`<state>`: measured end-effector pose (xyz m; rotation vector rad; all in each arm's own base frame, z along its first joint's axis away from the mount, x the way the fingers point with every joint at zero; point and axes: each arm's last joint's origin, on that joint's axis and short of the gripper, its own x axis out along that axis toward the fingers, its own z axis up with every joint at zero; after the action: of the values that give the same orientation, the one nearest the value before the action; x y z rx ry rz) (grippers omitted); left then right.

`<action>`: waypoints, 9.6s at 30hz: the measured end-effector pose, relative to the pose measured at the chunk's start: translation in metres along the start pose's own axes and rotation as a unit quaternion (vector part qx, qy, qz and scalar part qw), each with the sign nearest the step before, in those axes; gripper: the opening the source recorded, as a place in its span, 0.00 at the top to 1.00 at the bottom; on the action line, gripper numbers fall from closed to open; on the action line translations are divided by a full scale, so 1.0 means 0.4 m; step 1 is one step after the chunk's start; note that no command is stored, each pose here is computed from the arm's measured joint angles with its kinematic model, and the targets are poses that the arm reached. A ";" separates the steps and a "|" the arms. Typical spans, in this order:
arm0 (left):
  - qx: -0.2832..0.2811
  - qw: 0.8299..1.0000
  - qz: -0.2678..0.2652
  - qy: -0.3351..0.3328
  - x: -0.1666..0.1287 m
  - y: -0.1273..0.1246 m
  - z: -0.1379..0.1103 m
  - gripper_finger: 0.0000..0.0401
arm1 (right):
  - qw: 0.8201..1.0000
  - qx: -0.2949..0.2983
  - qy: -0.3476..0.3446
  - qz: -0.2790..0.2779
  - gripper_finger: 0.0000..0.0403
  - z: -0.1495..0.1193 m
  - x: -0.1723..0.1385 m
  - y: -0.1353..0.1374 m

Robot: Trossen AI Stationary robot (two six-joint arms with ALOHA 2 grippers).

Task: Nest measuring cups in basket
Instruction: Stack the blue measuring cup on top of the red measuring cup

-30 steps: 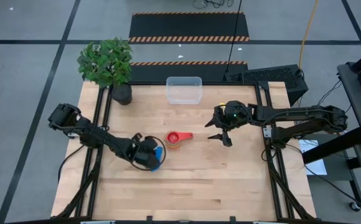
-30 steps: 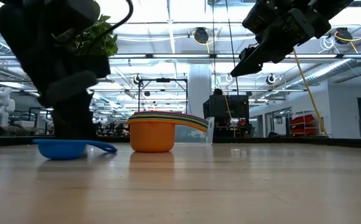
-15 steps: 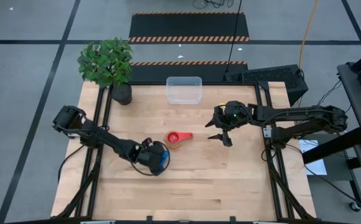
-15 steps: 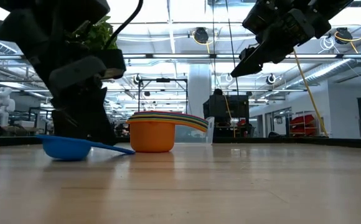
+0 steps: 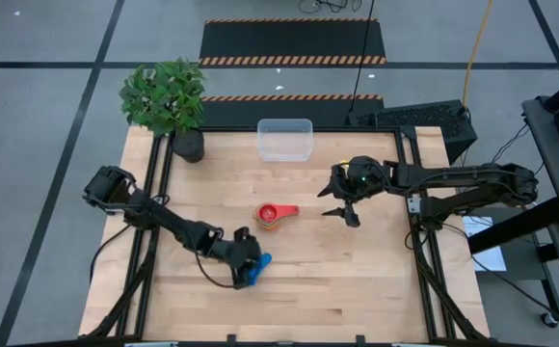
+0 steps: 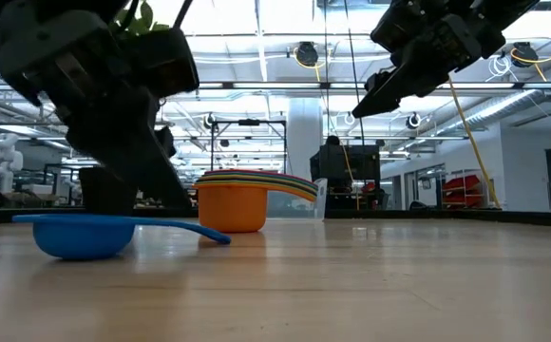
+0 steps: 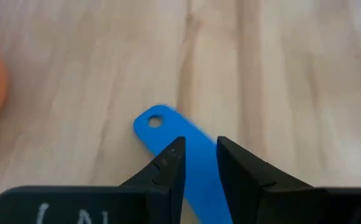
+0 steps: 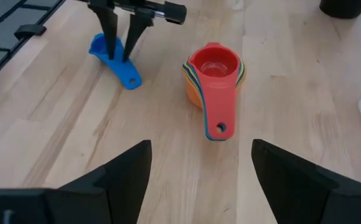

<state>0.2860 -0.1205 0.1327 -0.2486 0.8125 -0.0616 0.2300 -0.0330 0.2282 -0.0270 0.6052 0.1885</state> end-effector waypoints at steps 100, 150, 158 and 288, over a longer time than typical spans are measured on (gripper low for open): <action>0.028 0.992 0.034 0.122 0.011 -0.318 -0.009 0.87 | 0.996 -0.048 -0.071 0.018 0.34 0.007 0.060 0.162; -0.009 0.979 0.191 0.063 -0.002 -0.214 -0.025 0.97 | 0.989 -0.122 -0.084 -0.009 0.34 -0.013 0.066 0.211; -0.015 0.981 0.186 0.062 -0.001 -0.216 -0.045 0.98 | 0.978 -0.191 -0.050 0.067 0.34 -0.041 0.098 0.254; 0.241 0.969 -0.048 0.016 0.148 -0.128 0.143 0.46 | 0.981 -0.179 0.068 -0.018 0.34 0.071 -0.033 0.455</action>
<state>0.3702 -0.1679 0.1410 0.1747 0.7918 -0.3497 0.2018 0.1457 0.2647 -0.4010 0.7012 0.2599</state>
